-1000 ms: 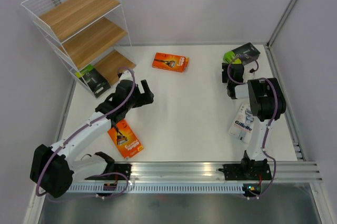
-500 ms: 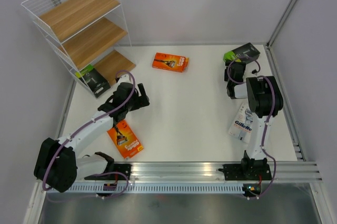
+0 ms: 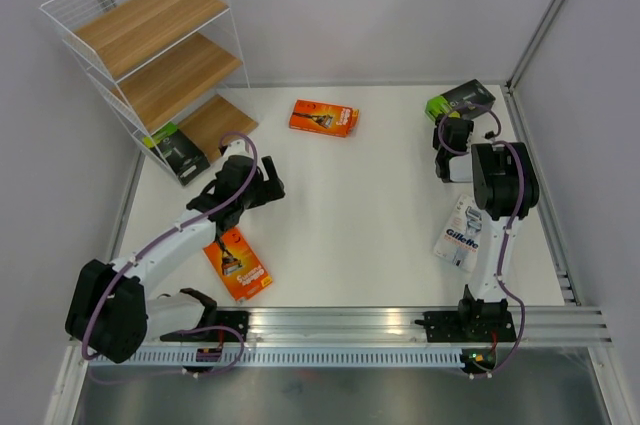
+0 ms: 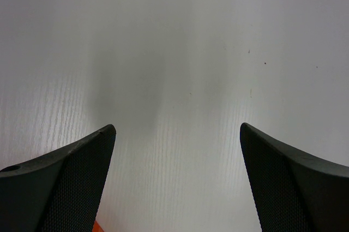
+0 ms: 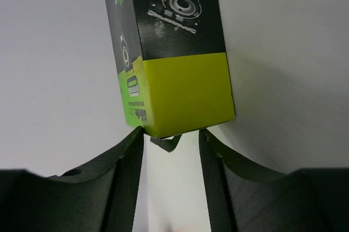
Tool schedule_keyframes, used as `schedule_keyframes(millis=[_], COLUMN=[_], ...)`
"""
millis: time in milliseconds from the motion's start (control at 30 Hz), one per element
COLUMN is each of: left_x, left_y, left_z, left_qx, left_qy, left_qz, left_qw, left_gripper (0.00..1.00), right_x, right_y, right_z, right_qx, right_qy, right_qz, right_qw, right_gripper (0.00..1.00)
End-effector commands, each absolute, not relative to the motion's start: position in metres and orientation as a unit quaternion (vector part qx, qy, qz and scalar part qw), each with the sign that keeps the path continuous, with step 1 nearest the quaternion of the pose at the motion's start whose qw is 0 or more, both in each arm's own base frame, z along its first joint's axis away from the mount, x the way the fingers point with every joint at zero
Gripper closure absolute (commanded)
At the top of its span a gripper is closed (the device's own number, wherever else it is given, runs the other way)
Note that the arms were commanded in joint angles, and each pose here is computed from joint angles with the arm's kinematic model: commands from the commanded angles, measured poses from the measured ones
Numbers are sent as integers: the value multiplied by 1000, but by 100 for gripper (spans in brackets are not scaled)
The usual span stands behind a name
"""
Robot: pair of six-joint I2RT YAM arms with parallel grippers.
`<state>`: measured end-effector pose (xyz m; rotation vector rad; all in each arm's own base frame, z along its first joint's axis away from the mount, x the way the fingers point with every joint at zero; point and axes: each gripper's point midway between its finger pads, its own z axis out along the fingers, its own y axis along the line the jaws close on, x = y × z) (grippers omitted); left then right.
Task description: Place and organize the shaving razors onto the shelf
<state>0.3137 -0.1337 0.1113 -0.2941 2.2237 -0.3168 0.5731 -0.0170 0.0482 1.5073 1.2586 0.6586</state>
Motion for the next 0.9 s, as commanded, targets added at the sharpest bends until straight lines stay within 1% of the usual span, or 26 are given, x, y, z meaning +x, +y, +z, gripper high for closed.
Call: schedule_keyframes(millis=[0, 267, 433, 533, 600, 633, 667, 700, 867], left_x=[321, 317, 315, 314, 314, 314, 314, 314, 315], left_y=[-134, -132, -128, -127, -126, -127, -126, -126, -127], left_z=[115, 110, 107, 107, 106, 106, 106, 106, 107], left_qx=[-128, -130, -134, -132, -134, -132, -133, -133, -131], left_qy=[880, 882, 882, 882, 882, 883, 883, 883, 883], left_qz=[-132, -131, -128, -127, -126, -126, -126, -126, -129], left_qw=[437, 434, 433, 433, 433, 433, 432, 432, 431], left_gripper=[0, 0, 0, 0, 0, 0, 0, 0, 0], right_x=[582, 588, 590, 593, 591, 591, 591, 591, 588], right_y=[-20, -23, -25, -28, -29, -29, -29, -30, -22], right_z=[58, 47, 36, 35, 31, 31, 31, 31, 29], right_qx=[617, 622, 638, 641, 642, 642, 643, 642, 631], right_qy=[519, 539, 531, 534, 543, 546, 547, 547, 571], right_qz=[275, 247, 243, 228, 215, 212, 209, 208, 210], right_qw=[524, 513, 502, 501, 497, 495, 494, 495, 482], right_gripper=[50, 52, 58, 68, 85, 89, 96, 99, 99])
